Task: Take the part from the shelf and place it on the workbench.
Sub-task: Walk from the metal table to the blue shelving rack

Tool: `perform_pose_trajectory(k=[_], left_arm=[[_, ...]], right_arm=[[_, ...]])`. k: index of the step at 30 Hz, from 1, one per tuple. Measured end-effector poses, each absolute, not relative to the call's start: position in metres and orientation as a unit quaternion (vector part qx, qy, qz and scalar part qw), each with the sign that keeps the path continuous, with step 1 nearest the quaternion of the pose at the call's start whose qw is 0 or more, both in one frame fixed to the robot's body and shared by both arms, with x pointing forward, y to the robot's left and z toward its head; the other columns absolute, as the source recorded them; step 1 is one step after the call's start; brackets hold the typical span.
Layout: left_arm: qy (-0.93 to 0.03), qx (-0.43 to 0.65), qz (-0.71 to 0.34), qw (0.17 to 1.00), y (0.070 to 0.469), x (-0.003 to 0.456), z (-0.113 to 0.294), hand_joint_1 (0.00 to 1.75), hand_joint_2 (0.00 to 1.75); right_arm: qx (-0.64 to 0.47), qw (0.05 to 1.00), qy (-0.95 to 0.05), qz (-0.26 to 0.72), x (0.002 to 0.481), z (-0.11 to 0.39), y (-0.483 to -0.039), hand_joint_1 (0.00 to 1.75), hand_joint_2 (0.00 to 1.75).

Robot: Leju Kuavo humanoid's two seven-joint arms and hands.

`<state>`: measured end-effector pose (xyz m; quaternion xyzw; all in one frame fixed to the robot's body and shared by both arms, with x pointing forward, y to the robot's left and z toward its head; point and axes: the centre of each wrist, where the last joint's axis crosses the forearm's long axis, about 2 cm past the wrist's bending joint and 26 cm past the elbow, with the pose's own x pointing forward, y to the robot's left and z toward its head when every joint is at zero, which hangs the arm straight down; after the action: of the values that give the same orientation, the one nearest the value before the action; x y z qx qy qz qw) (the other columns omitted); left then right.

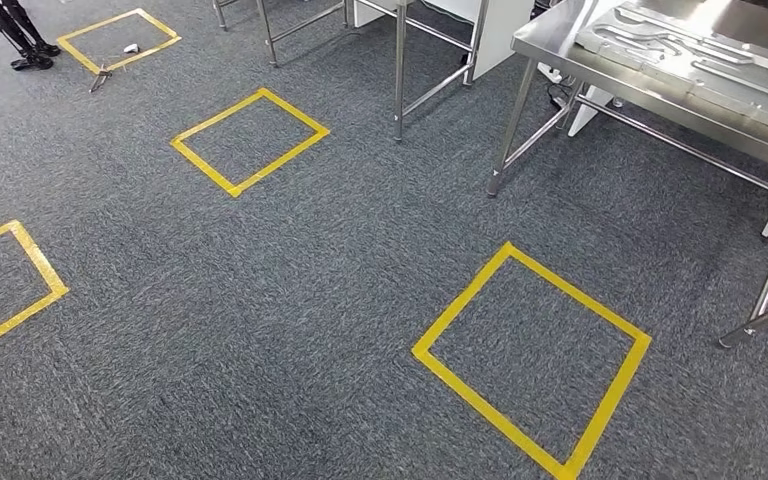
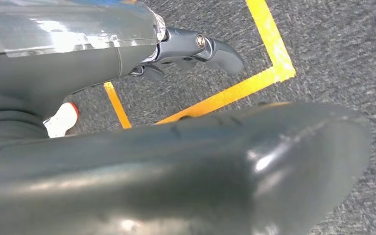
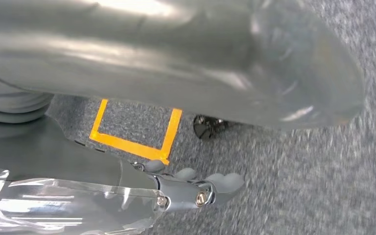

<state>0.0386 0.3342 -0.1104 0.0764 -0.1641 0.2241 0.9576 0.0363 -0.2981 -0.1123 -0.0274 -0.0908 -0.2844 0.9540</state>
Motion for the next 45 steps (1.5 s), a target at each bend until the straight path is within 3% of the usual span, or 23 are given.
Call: perform_pose_trajectory(k=[19,45], left_arm=[[-0.126,0.07,0.149,0.978,0.331,0.033,-0.111,0.0,0.0],[-0.131,0.054,0.128,0.982,0.328,0.036,-0.111,0.0,0.0]], right_arm=[[0.011,0.984,-0.064,-0.164,0.038,-0.112,-0.299,0.0,0.0],[-0.011,0.993,-0.043,-0.105,0.035,-0.112,-0.308,0.0,0.0]])
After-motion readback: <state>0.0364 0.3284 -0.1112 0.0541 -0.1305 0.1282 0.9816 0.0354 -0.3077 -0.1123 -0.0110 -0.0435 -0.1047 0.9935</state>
